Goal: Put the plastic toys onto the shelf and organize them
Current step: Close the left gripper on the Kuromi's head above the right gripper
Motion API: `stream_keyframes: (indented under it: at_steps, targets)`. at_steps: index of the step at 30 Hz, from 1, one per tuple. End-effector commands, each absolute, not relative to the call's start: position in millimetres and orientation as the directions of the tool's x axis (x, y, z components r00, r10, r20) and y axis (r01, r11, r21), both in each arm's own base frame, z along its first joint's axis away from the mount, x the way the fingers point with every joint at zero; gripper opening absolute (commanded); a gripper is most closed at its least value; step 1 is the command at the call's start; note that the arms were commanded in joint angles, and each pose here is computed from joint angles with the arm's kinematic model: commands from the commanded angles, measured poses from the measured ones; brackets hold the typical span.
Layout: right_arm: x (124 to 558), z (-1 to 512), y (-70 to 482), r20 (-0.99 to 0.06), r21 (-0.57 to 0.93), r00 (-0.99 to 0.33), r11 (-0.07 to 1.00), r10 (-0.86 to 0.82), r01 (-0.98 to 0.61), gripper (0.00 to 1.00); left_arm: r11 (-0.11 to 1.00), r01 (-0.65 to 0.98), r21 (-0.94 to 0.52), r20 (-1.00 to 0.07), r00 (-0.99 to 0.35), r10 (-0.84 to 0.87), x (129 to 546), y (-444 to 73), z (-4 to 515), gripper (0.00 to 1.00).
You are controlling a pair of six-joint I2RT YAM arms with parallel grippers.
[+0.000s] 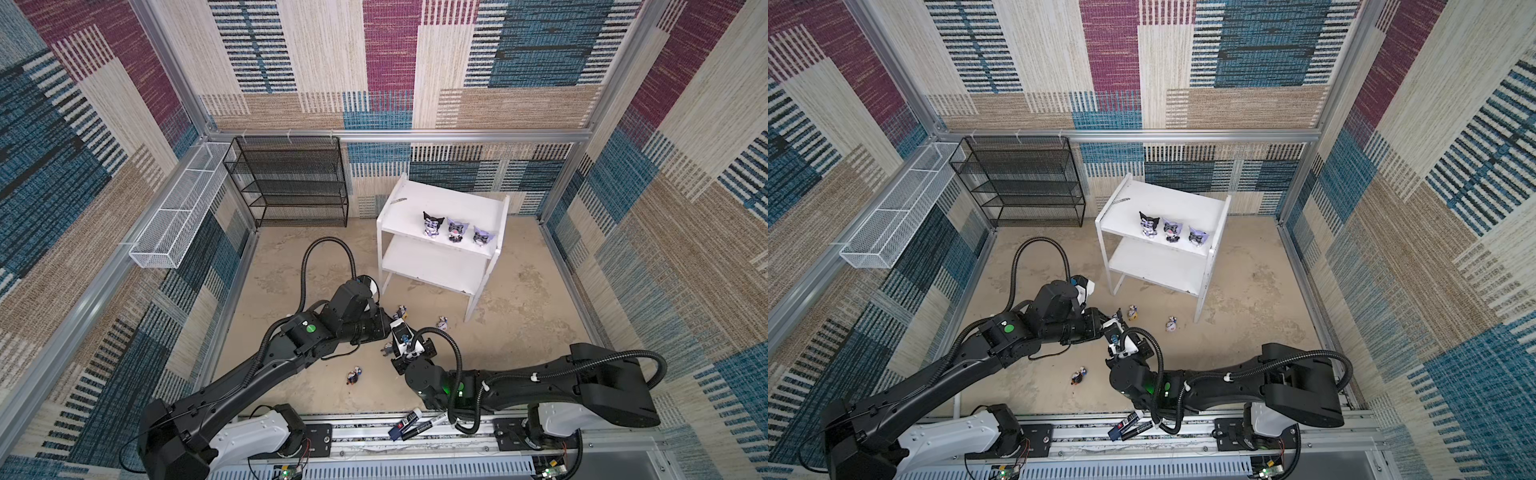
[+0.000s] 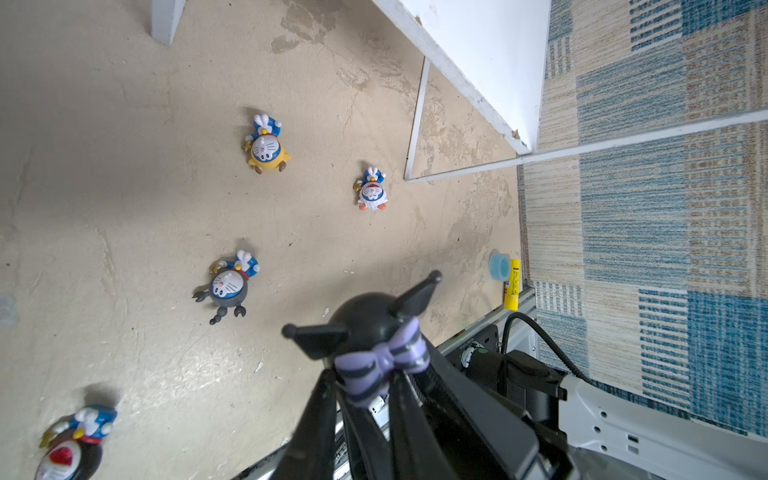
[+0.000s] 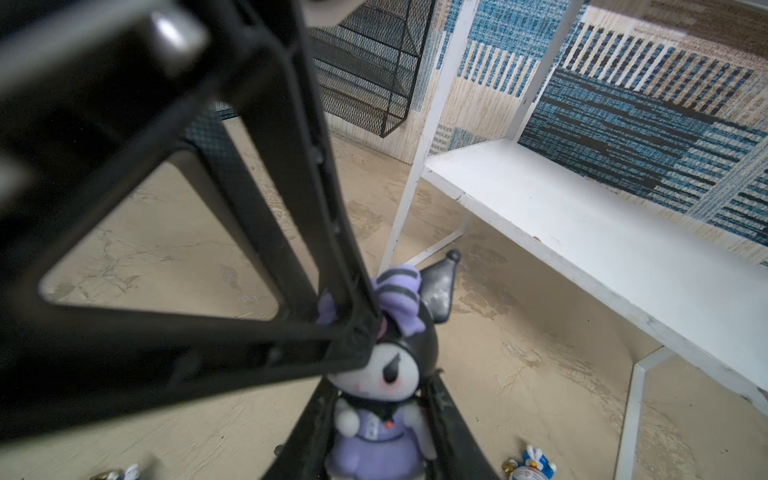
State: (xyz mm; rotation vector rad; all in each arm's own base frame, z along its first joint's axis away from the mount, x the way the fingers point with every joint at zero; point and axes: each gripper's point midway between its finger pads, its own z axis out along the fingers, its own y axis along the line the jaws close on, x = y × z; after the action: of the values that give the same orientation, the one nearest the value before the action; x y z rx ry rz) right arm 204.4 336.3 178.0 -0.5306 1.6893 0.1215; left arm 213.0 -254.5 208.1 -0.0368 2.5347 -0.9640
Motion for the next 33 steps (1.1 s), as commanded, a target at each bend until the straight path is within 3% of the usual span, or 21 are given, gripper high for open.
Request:
stream_keyframes:
  at_steps: [1, 11, 17, 27, 33]
  targets:
    - [201.6, 185.7, 343.2, -0.970, -0.164, -0.094, 0.886, -0.226, -0.433, 0.00, 0.751, 0.124, -0.648, -0.399, -0.895, -0.197, 218.1, -254.6, 213.8, 0.21]
    - [199.9, 188.1, 344.3, -0.972, -0.158, -0.085, 0.879, -0.218, -0.450, 0.00, 0.745, 0.131, -0.654, -0.401, -0.895, -0.195, 218.2, -255.4, 219.5, 0.50]
    - [198.6, 187.6, 344.4, -0.972, -0.165, -0.075, 0.875, -0.223, -0.455, 0.00, 0.732, 0.123, -0.670, -0.403, -0.889, -0.219, 220.1, -254.4, 226.6, 0.51]
    - [200.5, 185.8, 342.3, -0.967, -0.208, -0.050, 0.882, -0.251, -0.422, 0.00, 0.697, 0.118, -0.708, -0.352, -0.913, -0.204, 214.6, -264.5, 230.3, 0.46]
    - [199.9, 189.0, 344.1, -0.959, -0.253, -0.011, 0.873, -0.283, -0.417, 0.00, 0.690, 0.107, -0.716, -0.342, -0.916, -0.212, 214.2, -265.2, 230.0, 0.58]
